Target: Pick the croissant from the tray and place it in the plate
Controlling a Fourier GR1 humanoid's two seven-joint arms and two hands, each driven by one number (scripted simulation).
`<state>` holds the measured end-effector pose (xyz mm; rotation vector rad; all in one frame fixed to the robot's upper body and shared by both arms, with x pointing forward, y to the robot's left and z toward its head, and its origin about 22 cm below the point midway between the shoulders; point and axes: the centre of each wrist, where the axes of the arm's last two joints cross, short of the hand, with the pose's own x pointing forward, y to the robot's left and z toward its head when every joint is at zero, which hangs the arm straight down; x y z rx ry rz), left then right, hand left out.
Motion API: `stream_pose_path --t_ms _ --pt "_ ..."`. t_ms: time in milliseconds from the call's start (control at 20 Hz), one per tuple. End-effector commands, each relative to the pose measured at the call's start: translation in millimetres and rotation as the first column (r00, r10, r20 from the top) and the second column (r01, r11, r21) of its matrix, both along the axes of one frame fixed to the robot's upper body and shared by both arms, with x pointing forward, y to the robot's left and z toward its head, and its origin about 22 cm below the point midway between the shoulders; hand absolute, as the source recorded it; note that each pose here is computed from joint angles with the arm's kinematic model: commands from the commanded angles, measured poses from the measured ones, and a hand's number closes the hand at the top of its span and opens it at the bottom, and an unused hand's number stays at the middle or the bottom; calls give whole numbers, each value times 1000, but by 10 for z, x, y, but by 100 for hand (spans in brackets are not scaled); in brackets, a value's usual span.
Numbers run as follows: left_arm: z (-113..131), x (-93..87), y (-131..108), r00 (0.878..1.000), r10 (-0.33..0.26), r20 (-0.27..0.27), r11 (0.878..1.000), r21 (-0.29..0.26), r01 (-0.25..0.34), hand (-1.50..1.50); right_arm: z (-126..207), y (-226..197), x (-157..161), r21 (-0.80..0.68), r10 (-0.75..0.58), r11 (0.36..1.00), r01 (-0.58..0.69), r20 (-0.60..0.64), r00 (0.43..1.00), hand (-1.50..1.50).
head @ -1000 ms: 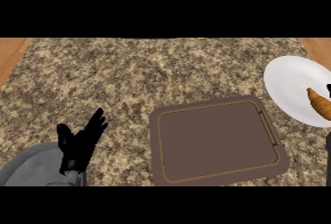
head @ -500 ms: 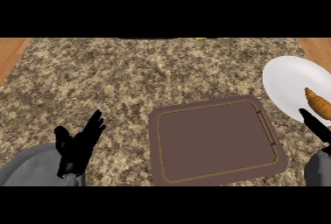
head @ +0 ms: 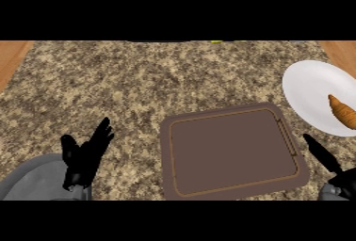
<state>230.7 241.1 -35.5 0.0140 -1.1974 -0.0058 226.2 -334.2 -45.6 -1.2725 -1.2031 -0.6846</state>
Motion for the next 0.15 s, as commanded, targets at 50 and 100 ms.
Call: stream_pose_path --t_ms 50,100 --pt "1 68 34 1000 3 -15 1000 -13 -3 0 -20 200 -88 11 -11 1000 11 -20 1000 -150" --pt "-67 -49 -28 1000 6 -19 1000 -15 -6 0 35 254 -254 25 4 1000 -3 -18 1000 -150"
